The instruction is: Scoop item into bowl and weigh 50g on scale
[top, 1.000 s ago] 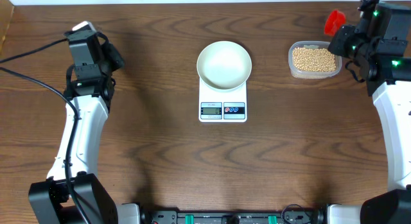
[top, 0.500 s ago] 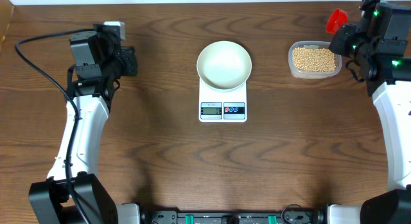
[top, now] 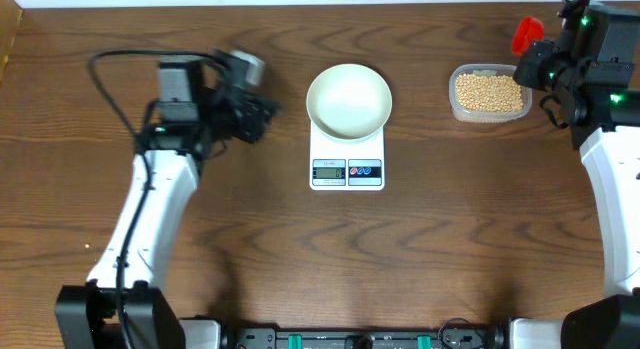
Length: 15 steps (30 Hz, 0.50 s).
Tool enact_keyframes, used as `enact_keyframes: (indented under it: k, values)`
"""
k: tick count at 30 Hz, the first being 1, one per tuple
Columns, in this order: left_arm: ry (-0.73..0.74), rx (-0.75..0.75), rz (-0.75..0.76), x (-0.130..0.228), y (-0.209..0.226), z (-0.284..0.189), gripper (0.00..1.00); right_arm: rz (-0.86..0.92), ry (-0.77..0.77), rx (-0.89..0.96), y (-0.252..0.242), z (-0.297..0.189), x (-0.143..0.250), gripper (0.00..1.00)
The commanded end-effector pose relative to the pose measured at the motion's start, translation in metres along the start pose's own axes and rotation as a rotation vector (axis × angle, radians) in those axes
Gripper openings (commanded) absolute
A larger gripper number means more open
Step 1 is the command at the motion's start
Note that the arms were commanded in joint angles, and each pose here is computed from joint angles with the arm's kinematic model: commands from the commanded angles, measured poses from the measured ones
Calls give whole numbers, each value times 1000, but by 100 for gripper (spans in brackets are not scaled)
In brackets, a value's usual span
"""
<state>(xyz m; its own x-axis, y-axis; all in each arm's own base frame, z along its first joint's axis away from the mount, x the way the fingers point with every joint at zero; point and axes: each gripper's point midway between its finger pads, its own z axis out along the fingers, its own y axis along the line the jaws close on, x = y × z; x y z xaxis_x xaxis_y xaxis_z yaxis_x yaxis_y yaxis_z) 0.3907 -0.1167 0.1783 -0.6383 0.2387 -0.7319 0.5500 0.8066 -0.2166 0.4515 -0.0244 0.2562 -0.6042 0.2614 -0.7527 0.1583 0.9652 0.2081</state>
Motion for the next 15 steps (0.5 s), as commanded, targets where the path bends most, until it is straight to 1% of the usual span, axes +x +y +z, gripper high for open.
enact_keyframes:
  k: [1,4,8,13,15]
  values:
    - [33,17,162,2,-31,-5,44,-46,-31,14,-3,-5,-10,1]
    - [89,76,182,14,-59,-3,48,-60,-42,12,-2,-5,-13,1]
    - [167,133,192,33,-85,-3,49,-66,-49,11,-2,-5,-14,1]
    - [283,177,264,63,-94,-9,49,-66,-45,11,-2,-5,-13,1]
    - [330,139,277,72,-86,-11,49,-66,-45,12,-2,-5,-13,1]
